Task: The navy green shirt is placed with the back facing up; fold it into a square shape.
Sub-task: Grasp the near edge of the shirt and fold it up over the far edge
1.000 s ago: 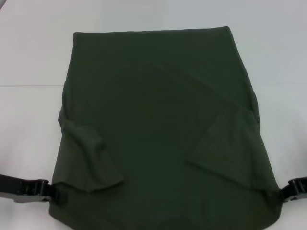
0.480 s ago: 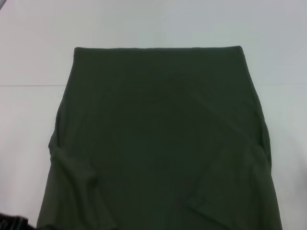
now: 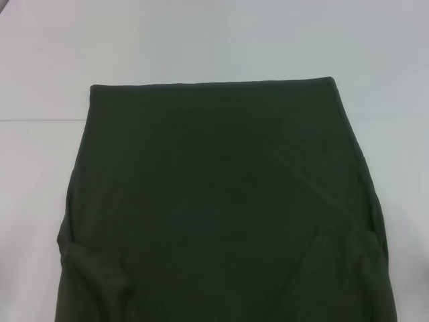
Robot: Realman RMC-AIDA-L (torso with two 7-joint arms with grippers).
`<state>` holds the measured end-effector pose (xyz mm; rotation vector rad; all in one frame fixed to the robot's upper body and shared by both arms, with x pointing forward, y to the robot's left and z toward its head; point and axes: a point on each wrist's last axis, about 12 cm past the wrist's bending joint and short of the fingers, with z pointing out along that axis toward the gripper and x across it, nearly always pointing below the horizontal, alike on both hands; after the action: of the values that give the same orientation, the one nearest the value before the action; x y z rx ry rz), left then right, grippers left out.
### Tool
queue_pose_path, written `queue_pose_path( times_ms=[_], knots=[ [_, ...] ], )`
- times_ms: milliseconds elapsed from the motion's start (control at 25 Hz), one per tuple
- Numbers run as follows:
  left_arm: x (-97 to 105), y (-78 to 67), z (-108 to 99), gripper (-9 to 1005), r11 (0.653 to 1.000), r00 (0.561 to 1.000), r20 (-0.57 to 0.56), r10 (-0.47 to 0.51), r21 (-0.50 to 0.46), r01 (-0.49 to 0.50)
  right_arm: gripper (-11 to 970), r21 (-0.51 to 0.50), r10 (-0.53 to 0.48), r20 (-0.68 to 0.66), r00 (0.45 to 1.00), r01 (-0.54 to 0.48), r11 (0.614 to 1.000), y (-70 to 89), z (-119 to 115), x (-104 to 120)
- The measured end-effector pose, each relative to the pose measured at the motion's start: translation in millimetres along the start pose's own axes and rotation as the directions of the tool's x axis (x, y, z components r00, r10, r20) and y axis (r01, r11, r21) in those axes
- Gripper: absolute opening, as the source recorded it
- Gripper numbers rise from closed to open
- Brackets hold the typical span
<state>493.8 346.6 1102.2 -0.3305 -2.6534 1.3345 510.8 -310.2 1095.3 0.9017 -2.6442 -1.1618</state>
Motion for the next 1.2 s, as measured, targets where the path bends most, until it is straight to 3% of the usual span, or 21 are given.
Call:
queue_pose_path(
  times_ms=[240, 440, 520, 680, 920, 1040, 1200],
  knots=[
    [-4.1, -0.1, -5.5, 32, 0.999, 0.995, 0.093, 0.022, 0.026, -0.024, 43, 0.000, 0.021, 0.100, 0.995, -0.021, 1.000, -2.2, -6.7, -3.3],
    [-9.1, 4.5, -21.0, 32, 0.996, 0.943, 0.331, 0.017, 0.074, -0.044, 43, 0.004, 0.063, 0.318, 0.946, -0.068, 0.998, -11.2, -25.3, -2.7],
    [-11.0, 8.8, -26.4, 32, 0.995, 0.894, 0.448, -0.003, 0.094, -0.044, 43, 0.012, 0.066, 0.441, 0.895, -0.080, 0.997, -16.5, -34.7, -3.6],
    [-13.5, 12.2, -27.4, 31, 0.992, 0.843, 0.538, -0.020, 0.113, -0.048, 43, 0.016, 0.055, 0.555, 0.830, -0.077, 0.997, -20.3, -40.7, -7.1],
    [-19.7, 19.4, -24.7, 31, 0.984, 0.709, 0.701, -0.079, 0.167, -0.055, 43, 0.041, 0.024, 0.722, 0.691, -0.077, 0.996, -27.4, -47.0, -13.2],
    [-22.7, 22.8, -22.7, 31, 0.980, 0.647, 0.754, -0.109, 0.191, -0.057, 43, 0.059, 0.005, 0.786, 0.618, -0.082, 0.995, -30.8, -48.9, -16.3],
    [-29.3, 25.0, -17.3, 32, 0.973, 0.550, 0.825, -0.129, 0.214, -0.091, 43, 0.109, -0.024, 0.826, 0.563, -0.117, 0.987, -38.5, -47.1, -21.2]
  ],
)
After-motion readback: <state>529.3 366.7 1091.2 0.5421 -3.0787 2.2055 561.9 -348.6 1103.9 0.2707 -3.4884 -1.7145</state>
